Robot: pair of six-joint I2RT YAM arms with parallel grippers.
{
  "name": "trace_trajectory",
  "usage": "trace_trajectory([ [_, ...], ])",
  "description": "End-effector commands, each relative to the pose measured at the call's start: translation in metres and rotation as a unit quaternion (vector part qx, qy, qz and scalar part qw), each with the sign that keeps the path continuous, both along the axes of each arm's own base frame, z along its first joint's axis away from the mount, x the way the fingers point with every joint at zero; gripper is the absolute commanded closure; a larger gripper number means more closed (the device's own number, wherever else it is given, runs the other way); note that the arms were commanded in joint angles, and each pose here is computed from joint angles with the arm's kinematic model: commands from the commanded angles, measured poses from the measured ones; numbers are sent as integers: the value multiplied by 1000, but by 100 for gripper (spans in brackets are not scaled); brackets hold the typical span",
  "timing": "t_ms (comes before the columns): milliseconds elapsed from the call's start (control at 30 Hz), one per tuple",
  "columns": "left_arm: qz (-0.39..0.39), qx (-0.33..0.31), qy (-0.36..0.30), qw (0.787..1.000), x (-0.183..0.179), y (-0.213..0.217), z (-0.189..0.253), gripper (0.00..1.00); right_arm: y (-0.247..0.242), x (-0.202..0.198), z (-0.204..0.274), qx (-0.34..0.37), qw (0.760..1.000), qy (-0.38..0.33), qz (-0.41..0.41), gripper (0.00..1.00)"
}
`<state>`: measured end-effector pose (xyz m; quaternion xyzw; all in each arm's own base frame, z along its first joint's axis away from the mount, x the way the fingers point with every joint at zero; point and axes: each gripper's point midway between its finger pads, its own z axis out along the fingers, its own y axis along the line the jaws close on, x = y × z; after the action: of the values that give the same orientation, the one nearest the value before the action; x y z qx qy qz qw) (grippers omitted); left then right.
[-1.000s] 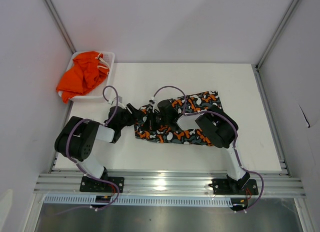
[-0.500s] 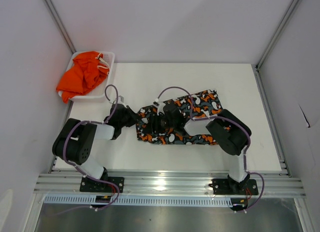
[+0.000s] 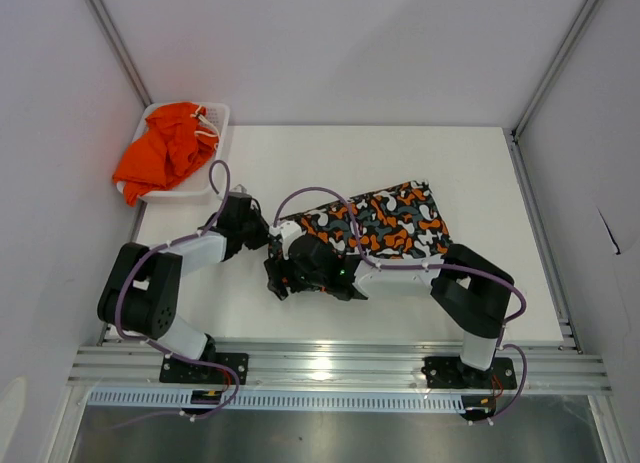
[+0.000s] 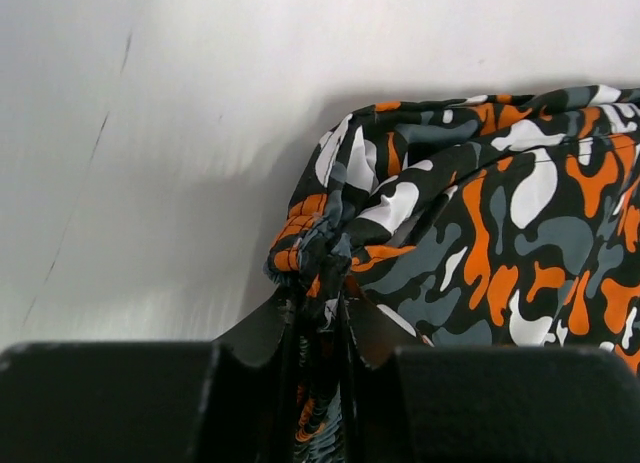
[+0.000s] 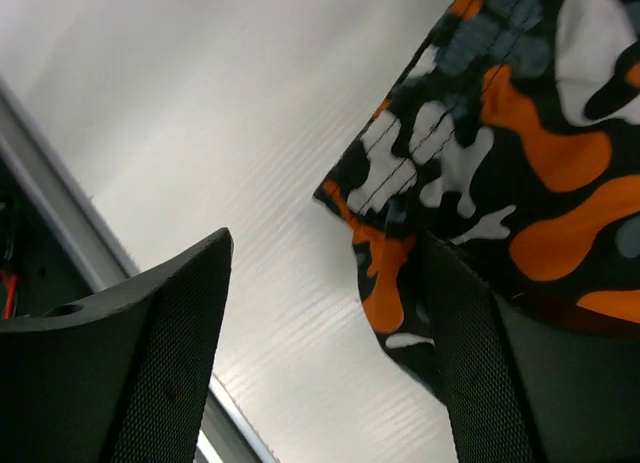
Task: Fold and stack the shorts
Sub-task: Fold the shorts
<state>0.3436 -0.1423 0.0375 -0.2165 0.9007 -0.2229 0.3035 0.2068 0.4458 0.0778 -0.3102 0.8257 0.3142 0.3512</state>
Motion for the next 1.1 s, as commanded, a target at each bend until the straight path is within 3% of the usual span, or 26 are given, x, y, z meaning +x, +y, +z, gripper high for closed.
trace_trajectory([
  [0, 16, -6, 10, 1000, -7, 1, 14, 100, -5, 26, 10, -49, 994, -66, -76, 22],
  [33, 20, -9, 12, 1000, -7, 1, 15, 100, -5, 27, 8, -56, 992, -72, -89, 17],
  [167, 30, -6, 22, 999, -15, 5, 16, 100, -10, 35, 3, -107, 977, -111, -150, 13],
  [367, 34, -10, 23, 999, -21, 6, 21, 100, -3, 43, -16, -137, 971, -109, -163, 12],
  [467, 39, -12, 26, 999, -23, 7, 24, 100, -2, 41, -25, -138, 972, -103, -161, 13],
  [633, 37, -4, 40, 998, -25, 8, 24, 100, -3, 38, -40, -141, 974, -90, -155, 25],
  [700, 35, -4, 42, 998, -23, 7, 26, 100, -2, 37, -41, -141, 974, -88, -154, 23],
  [867, 23, 12, 35, 999, -16, 8, 32, 100, 7, 27, -11, -58, 990, -58, -116, 15],
  [1000, 13, 37, 41, 998, -13, 12, 33, 100, 0, 27, 46, 35, 994, -40, -95, 15],
  [1067, 9, 51, 33, 998, -7, 14, 38, 100, -16, 30, 50, 51, 993, -27, -101, 15],
])
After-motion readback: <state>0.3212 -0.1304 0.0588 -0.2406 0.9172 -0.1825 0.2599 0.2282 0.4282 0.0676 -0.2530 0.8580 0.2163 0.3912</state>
